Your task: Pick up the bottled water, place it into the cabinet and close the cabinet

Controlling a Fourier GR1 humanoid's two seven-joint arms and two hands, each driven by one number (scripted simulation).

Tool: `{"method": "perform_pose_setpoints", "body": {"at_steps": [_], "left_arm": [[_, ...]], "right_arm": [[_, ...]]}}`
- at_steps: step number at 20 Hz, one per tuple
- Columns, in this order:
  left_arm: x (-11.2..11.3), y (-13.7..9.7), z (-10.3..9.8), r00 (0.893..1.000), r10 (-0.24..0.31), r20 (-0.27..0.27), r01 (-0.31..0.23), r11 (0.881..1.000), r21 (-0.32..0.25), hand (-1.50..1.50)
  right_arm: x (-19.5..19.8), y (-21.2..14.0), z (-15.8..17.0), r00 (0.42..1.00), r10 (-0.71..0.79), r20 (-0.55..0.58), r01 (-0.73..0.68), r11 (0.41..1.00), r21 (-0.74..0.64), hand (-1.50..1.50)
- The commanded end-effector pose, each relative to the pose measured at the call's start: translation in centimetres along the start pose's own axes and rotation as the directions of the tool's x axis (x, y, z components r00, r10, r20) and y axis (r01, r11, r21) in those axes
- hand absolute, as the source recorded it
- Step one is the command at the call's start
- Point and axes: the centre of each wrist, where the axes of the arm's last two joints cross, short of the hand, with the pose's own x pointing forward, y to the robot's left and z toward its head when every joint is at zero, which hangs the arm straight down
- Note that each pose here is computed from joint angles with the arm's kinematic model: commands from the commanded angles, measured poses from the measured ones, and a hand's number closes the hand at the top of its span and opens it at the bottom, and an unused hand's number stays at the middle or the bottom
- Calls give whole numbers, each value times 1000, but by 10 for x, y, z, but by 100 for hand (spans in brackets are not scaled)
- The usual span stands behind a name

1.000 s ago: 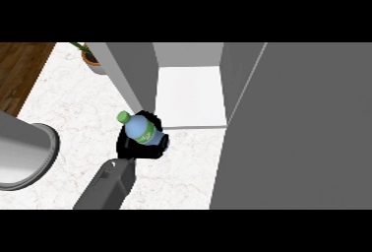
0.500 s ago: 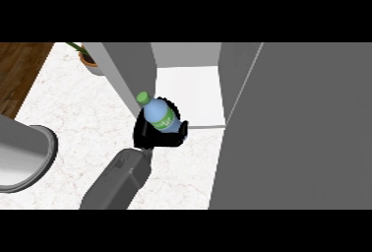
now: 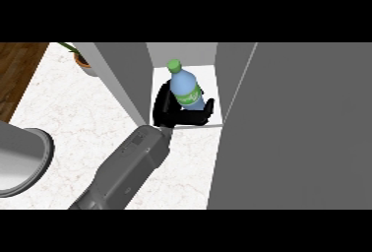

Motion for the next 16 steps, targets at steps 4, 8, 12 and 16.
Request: {"method": "perform_pose_setpoints", "body": {"at_steps": [4,8,12,16], "left_arm": [[18,-16,-40,996,-86,-18,87,995,46,150],[20,-23,-48,988,-147,-51,151,985,88,150],[13,2,-55,979,-196,-57,202,968,147,150],[11,11,-57,972,-217,-87,230,953,199,150]], "right_arm": [[-3,-25,2,998,-57,12,57,998,16,-150],[14,-26,0,997,-72,31,71,997,33,-150],[4,-30,6,995,-94,26,92,993,78,-150],[13,-46,0,995,-95,44,92,993,68,-150]]}}
